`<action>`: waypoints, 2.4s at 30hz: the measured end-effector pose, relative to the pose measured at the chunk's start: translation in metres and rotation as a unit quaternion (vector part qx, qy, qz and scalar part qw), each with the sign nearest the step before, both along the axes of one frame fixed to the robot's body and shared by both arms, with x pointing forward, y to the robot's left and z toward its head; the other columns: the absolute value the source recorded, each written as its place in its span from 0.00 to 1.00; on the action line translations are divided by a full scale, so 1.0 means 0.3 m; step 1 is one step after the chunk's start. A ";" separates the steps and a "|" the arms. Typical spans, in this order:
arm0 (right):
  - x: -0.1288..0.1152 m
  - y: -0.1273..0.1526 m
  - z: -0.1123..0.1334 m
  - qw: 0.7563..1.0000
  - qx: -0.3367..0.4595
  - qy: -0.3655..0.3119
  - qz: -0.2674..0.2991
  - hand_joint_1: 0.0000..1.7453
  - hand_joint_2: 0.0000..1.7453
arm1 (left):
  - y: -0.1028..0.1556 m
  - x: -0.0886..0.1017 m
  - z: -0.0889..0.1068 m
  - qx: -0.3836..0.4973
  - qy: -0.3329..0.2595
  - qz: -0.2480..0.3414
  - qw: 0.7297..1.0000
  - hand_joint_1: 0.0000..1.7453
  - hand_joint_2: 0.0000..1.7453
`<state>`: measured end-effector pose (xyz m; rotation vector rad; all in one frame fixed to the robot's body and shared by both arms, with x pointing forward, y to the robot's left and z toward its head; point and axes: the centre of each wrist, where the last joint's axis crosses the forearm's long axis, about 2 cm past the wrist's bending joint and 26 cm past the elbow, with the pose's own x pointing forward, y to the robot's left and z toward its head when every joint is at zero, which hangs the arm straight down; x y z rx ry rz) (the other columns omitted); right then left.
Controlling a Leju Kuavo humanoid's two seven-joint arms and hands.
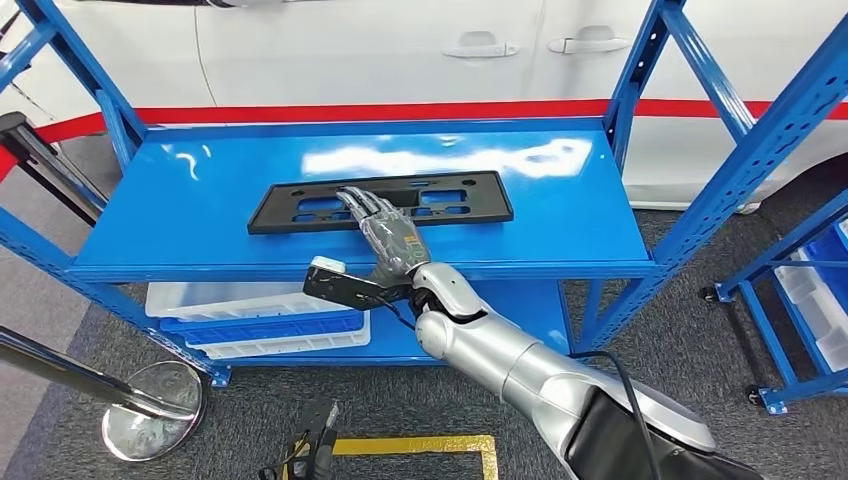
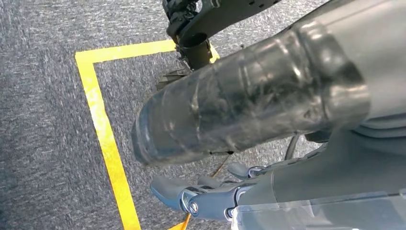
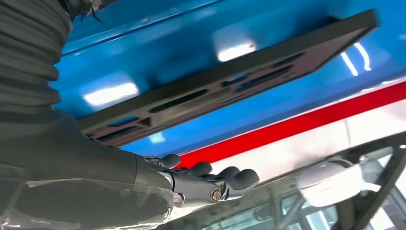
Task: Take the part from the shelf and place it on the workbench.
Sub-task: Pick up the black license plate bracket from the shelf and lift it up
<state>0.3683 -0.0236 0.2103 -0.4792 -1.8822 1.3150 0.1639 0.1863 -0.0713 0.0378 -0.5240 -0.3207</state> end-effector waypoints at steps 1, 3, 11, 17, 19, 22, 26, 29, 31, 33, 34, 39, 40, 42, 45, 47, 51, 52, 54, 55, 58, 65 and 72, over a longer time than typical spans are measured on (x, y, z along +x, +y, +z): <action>0.001 0.003 0.002 1.000 -0.005 -0.003 -0.002 0.00 1.00 | 0.000 0.002 0.001 0.000 -0.001 0.000 1.000 0.00 0.00; 0.003 0.005 0.001 1.000 -0.018 -0.007 -0.010 0.00 1.00 | 0.000 0.004 0.002 0.000 -0.002 0.000 1.000 0.00 0.00; 0.031 -0.007 0.003 0.997 -0.058 -0.018 -0.044 0.00 1.00 | -0.004 0.020 0.008 -0.002 -0.005 -0.001 1.000 0.00 0.00; 0.066 -0.036 0.000 0.990 -0.110 -0.033 -0.080 0.00 1.00 | -0.016 0.030 0.015 -0.007 -0.007 -0.005 1.000 0.00 0.00; 0.075 -0.050 -0.008 0.987 -0.125 -0.038 -0.091 0.00 1.00 | -0.018 0.031 0.015 -0.008 -0.006 -0.006 1.000 0.00 0.00; 0.081 -0.068 -0.025 0.984 -0.141 -0.042 -0.102 0.00 1.00 | -0.021 0.027 0.014 -0.009 -0.003 -0.006 1.000 0.00 0.00; 0.086 -0.073 -0.026 0.982 -0.149 -0.046 -0.106 0.00 1.00 | -0.027 0.026 0.016 -0.010 -0.003 -0.007 1.000 0.00 0.00; 0.087 -0.077 -0.031 0.980 -0.160 -0.047 -0.111 0.00 1.00 | -0.029 0.023 0.015 -0.012 -0.002 -0.008 1.000 0.00 0.00; 0.090 -0.080 -0.033 0.978 -0.171 -0.048 -0.113 0.00 1.00 | -0.031 0.023 0.015 -0.012 -0.002 -0.009 1.000 0.00 0.00; 0.093 -0.085 -0.036 0.975 -0.184 -0.048 -0.117 0.00 1.00 | -0.035 0.023 0.016 -0.013 -0.002 -0.009 1.000 0.00 0.00; 0.095 -0.089 -0.040 0.973 -0.190 -0.048 -0.120 0.00 1.00 | -0.037 0.022 0.016 -0.014 -0.001 -0.010 1.000 0.00 0.00; 0.104 -0.113 -0.059 0.965 -0.222 -0.048 -0.134 0.00 1.00 | -0.043 0.012 0.014 -0.017 0.002 -0.008 1.000 0.00 0.00; 0.106 -0.117 -0.061 0.963 -0.227 -0.051 -0.137 0.00 1.00 | -0.045 0.012 0.014 -0.018 0.002 -0.007 1.000 0.00 0.00; 0.110 -0.126 -0.065 0.959 -0.237 -0.057 -0.146 0.00 1.00 | -0.047 0.010 0.014 -0.019 0.003 -0.006 1.000 0.00 0.00; 0.115 -0.142 -0.073 0.952 -0.250 -0.068 -0.163 0.00 1.00 | -0.054 0.004 0.013 -0.023 0.006 -0.007 1.000 0.00 0.00; 0.122 -0.157 -0.075 0.948 -0.256 -0.077 -0.173 0.00 1.00 | -0.059 0.005 0.015 -0.029 0.009 -0.010 0.999 0.00 0.00; 0.126 -0.184 -0.095 0.941 -0.268 -0.082 -0.188 0.00 1.00 | -0.059 0.005 0.015 -0.036 0.018 -0.017 0.999 0.00 0.00; 0.126 -0.190 -0.099 0.941 -0.268 -0.084 -0.190 0.00 1.00 | -0.059 0.004 0.014 -0.036 0.019 -0.018 0.999 0.00 0.00; 0.129 -0.198 -0.102 0.941 -0.263 -0.091 -0.193 0.00 1.00 | -0.058 0.004 0.014 -0.036 0.020 -0.019 0.999 0.00 0.00; 0.130 -0.200 -0.101 0.941 -0.259 -0.095 -0.194 0.00 1.00 | -0.057 0.005 0.014 -0.035 0.019 -0.019 0.999 0.00 0.00; 0.131 -0.206 -0.101 0.943 -0.247 -0.109 -0.193 0.00 1.00 | -0.055 0.007 0.014 -0.034 0.019 -0.019 0.999 0.00 0.00; 0.131 -0.213 -0.104 0.943 -0.235 -0.132 -0.193 0.00 1.00 | -0.054 0.010 0.015 -0.026 0.013 -0.020 0.999 0.00 0.00; 0.129 -0.217 -0.108 0.941 -0.236 -0.144 -0.193 0.00 1.00 | -0.055 0.005 0.014 -0.015 0.004 -0.013 1.000 0.00 0.00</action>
